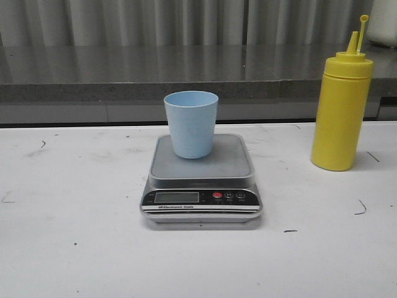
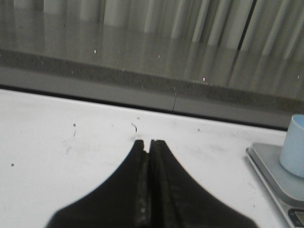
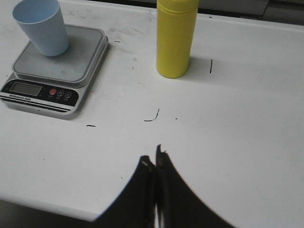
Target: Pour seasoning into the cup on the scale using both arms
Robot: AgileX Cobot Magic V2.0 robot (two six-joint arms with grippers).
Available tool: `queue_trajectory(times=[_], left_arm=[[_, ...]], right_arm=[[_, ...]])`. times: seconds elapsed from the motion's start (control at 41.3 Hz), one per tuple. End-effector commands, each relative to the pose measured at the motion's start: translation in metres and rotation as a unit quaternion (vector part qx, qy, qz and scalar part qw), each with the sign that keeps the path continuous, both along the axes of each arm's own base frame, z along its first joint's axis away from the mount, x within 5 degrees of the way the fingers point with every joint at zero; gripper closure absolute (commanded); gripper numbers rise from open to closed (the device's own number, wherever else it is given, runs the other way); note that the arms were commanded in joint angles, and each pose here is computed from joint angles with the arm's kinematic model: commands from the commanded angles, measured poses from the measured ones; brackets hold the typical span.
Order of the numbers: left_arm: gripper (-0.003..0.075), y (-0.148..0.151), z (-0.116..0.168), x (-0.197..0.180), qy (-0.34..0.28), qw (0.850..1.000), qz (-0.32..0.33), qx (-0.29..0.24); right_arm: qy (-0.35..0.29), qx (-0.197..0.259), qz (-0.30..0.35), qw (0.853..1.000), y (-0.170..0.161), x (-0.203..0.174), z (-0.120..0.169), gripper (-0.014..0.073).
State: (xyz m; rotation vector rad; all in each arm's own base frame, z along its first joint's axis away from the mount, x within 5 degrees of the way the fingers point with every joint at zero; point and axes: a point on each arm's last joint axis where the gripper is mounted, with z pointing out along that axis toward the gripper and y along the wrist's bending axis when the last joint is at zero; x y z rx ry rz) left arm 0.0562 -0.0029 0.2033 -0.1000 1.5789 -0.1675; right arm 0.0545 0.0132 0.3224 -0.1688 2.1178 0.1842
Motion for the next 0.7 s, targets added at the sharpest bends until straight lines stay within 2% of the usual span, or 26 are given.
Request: queue_trajectory(times=[0.0,0.073,0.678], left_arm=[[0.074,0.0011,0.0032,-0.0007,-0.056,0.998,0.006,0.006],[0.074,0.001,0.0032,-0.0007,-0.056,0.998,0.006,0.024],[0.074,0.001,0.0027,-0.0006,-0.054,0.998,0.006,0.025]], right_arm=[[-0.046,0.002,0.001,0.999,-0.0002,0.0021,0.0146,0.0664],[-0.046,0.002,0.001,0.999,-0.0002,0.0021,0.0146,0.0664],[-0.046,0.002,0.001,0.999,-0.0002,0.0021,0.0146,0.0664]])
